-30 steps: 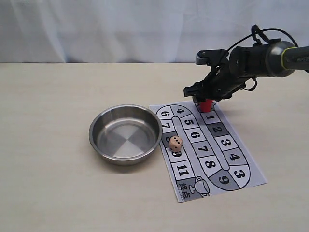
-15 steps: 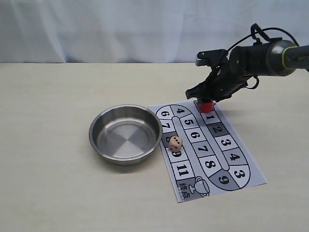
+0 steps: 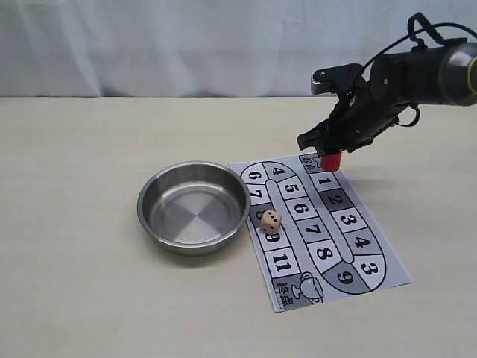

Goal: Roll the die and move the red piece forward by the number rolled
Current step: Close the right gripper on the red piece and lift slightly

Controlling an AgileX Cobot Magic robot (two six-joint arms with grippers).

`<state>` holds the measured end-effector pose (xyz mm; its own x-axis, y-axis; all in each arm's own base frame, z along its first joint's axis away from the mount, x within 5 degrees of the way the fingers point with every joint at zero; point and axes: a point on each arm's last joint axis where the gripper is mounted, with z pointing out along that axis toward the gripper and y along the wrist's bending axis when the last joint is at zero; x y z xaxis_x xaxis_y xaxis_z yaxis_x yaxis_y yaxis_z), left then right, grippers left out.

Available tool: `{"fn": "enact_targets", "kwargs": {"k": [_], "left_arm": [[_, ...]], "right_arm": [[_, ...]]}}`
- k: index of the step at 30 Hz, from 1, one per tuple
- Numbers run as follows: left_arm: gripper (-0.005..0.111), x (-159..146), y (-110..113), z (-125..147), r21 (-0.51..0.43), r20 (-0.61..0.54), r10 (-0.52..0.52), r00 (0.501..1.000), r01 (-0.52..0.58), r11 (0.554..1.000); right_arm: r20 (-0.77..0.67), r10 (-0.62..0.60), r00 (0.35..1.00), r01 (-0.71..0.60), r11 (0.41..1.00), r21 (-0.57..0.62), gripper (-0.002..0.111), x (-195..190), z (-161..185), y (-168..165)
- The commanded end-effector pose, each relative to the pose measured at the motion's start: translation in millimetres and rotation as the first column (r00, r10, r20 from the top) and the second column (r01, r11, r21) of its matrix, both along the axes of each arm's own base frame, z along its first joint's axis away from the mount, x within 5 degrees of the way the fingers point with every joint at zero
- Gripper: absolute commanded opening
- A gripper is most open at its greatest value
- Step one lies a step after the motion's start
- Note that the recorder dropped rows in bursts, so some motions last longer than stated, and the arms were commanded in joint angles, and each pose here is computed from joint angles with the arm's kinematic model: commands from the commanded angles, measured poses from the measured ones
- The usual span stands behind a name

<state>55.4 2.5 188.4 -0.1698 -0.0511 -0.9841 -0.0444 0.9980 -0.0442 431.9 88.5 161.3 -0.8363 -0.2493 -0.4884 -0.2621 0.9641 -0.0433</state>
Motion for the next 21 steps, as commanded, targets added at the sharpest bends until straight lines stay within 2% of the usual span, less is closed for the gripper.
{"fn": "enact_targets", "kwargs": {"k": [1,7,17,21], "left_arm": [[0.0,0.0,-0.1,2.9,-0.007,0.018,0.0,1.0,0.0,1.0],[0.0,0.0,-0.1,2.9,-0.007,0.018,0.0,1.0,0.0,1.0],[0.0,0.0,-0.1,2.9,-0.005,0.018,0.0,1.0,0.0,1.0],[0.0,0.0,-0.1,2.9,-0.005,0.018,0.0,1.0,0.0,1.0]], "right_arm": [[0.051,-0.034,0.998,0.032,0.998,0.053,0.004,-2.0,-22.4,-1.0],[0.015,-0.038,0.999,0.037,0.998,0.05,0.004,-3.7,-47.3,-0.2],[0.064,-0.033,0.997,0.029,0.998,0.062,0.004,-14.3,12.6,-2.1],[0.015,-0.034,0.999,0.033,0.998,0.053,0.004,-20.7,11.6,-3.2]]}}
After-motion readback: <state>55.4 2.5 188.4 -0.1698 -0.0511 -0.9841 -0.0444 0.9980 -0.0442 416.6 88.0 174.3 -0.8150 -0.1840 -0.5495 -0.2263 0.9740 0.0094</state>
